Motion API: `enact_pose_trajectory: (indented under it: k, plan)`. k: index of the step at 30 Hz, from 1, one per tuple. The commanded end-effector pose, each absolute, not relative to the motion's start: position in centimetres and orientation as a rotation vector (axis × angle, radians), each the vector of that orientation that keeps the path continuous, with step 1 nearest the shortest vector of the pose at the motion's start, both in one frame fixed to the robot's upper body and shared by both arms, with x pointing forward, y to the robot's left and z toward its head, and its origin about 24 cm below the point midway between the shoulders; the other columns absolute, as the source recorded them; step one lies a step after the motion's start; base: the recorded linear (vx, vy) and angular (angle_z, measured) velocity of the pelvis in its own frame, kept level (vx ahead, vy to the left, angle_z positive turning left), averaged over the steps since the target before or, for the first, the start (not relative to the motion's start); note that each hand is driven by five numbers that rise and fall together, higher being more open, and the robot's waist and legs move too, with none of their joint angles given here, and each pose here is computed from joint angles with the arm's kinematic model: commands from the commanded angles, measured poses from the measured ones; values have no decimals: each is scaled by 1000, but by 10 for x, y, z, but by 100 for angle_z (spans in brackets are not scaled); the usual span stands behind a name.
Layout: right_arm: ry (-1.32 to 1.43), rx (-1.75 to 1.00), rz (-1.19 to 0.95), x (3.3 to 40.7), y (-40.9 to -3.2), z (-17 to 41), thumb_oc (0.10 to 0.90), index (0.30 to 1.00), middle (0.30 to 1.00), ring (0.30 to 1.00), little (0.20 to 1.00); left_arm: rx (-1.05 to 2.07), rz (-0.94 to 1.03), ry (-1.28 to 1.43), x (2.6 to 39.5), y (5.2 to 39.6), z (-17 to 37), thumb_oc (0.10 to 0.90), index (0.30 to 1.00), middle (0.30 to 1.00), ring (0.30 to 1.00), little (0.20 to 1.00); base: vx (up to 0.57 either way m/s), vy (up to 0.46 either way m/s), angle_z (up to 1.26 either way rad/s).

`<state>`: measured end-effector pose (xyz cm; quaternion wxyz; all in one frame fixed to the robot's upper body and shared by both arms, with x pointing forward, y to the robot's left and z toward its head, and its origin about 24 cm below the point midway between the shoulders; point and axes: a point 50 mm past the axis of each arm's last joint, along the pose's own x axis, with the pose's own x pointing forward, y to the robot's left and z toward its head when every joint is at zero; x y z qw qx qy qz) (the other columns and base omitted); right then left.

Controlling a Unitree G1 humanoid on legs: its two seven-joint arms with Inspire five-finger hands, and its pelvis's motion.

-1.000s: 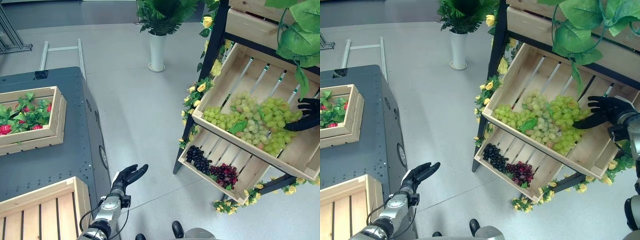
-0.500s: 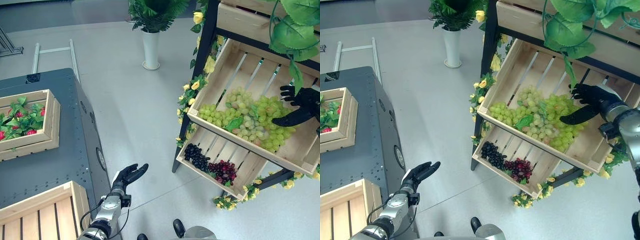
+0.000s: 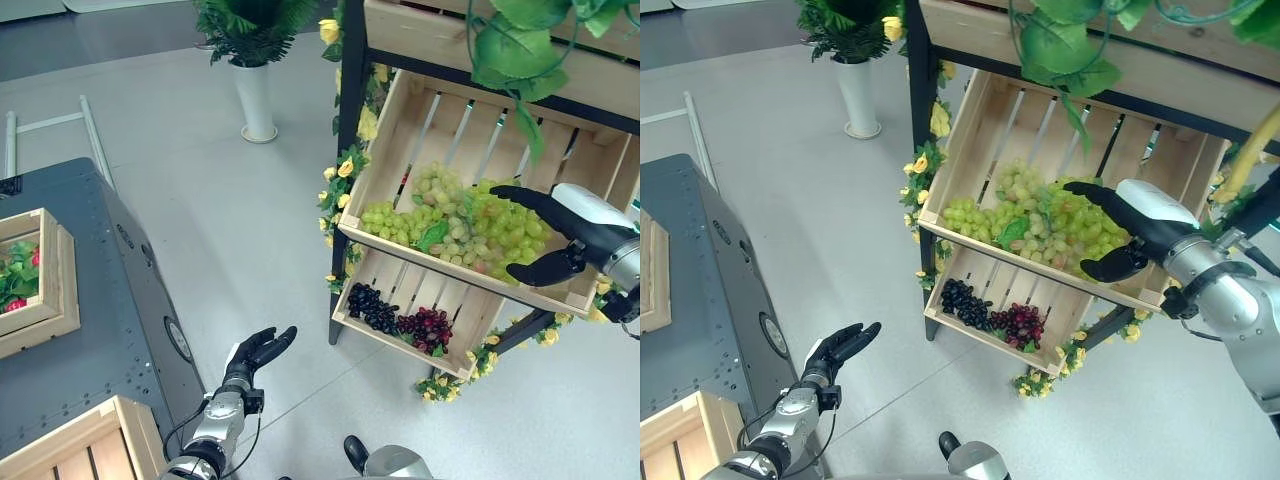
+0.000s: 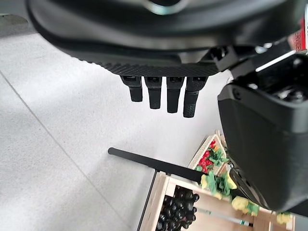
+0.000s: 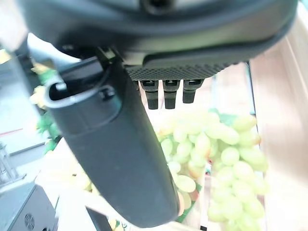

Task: Pick up the fruits from the basket on one side to the basket on the other side

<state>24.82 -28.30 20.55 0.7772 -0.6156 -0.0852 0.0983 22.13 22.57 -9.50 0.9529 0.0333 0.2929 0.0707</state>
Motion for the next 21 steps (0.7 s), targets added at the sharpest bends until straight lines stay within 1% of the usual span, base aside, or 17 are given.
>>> enact_pose_trajectory:
  k: [1,3,4,8,10,15,19,21]
  plan:
    - [-565,-1481,-30,235,-276,265,800,900,900,900,900,66,176,428,249,235,-68,800,900,900,900,900,-4,8,-3]
    - [-641,-1551,-47,231,-269,266,800,900,900,900,900,69,174,430,248,235,-69,800,900,900,900,900,-3,5,-2]
    - [-747,-1633,-57,225,-259,267,800,900,900,900,900,73,170,438,247,234,-71,800,900,900,900,900,0,0,0]
    - [-854,-1683,-50,219,-247,267,800,900,900,900,900,79,158,457,242,232,-75,800,900,900,900,900,0,0,0]
    - [-891,-1670,1,218,-238,263,800,900,900,900,900,83,150,475,239,229,-79,800,900,900,900,900,0,0,0]
    - [-887,-1505,158,219,-220,249,800,900,900,900,900,117,143,510,232,224,-86,800,900,900,900,900,-15,-34,8]
    - [-785,-1303,311,227,-207,223,800,900,900,900,900,149,121,600,215,218,-103,800,900,900,900,900,-36,-51,8]
    - [-767,-1267,333,230,-203,216,800,900,900,900,900,162,114,613,212,216,-106,800,900,900,900,900,-19,-52,15]
